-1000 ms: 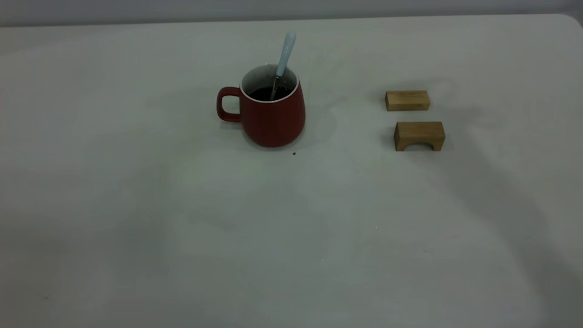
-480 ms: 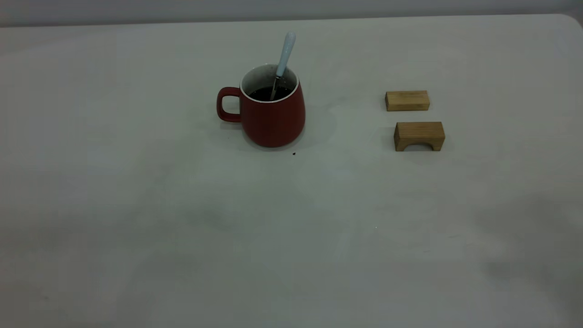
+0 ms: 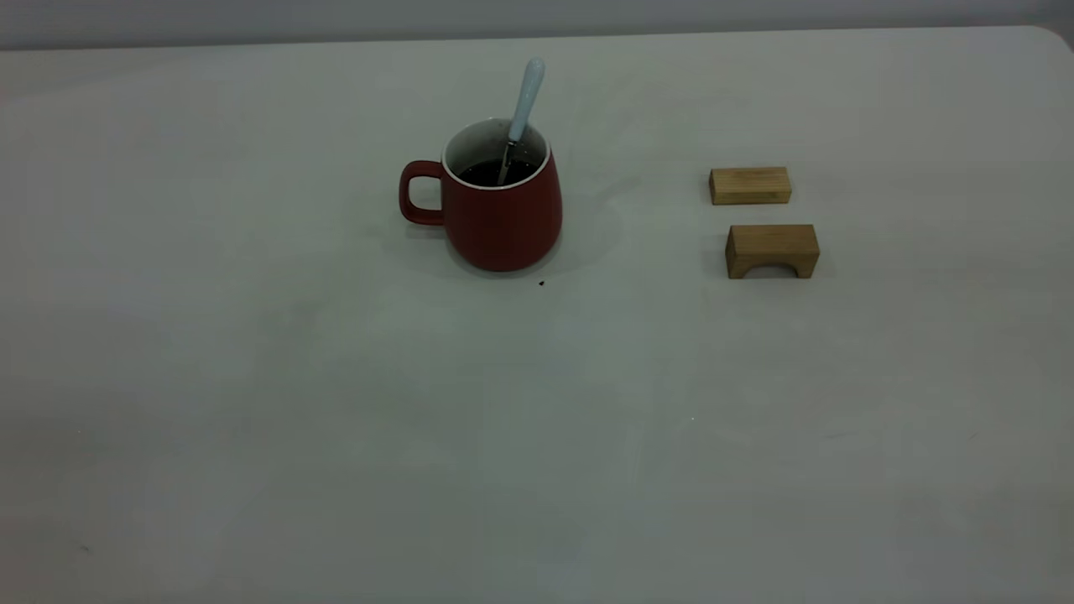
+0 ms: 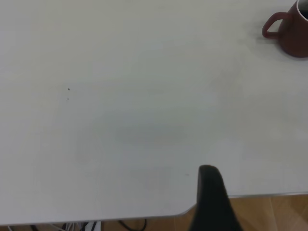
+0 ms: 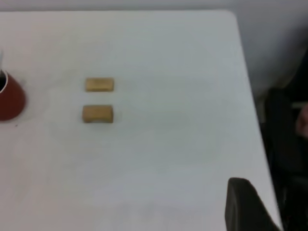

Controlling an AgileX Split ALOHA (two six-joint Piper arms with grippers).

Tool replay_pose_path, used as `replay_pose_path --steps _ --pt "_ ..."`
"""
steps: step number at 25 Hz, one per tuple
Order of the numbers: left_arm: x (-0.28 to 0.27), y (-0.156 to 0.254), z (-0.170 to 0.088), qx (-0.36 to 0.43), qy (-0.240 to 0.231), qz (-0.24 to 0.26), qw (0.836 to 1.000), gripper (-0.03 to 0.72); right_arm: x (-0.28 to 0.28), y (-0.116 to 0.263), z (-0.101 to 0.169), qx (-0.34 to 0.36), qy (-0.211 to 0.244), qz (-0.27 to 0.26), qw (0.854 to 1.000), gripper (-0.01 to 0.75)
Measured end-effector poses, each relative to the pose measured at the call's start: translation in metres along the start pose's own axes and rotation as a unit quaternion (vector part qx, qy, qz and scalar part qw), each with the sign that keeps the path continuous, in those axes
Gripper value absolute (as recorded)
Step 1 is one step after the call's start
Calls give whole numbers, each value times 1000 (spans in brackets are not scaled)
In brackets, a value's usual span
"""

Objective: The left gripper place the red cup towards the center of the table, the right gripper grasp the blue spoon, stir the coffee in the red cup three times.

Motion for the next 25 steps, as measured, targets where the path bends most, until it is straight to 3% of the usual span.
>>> replay_pose_path --steps 4,9,15,25 --pt "0 0 0 0 0 0 1000 558 22 47 3 21 0 3 1000 239" --pt "0 0 0 0 0 0 1000 558 40 77 7 30 -9 10 999 239" --pt "0 0 0 0 0 0 1000 558 41 78 2 -9 6 -4 1000 239" --pt "0 0 0 0 0 0 1000 558 41 78 2 -12 8 -4 1000 239"
Point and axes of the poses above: a point on each arm's last joint axis where the gripper is mounted, x pointing out along that axis toward the gripper, z along the wrist's bending axis when the last joint is at zero, y = z × x, the point moved 7 cm from there along x, pointing out along that axis toward the gripper, and after that the axes turned 1 degree about x, right-handed, at the moved point
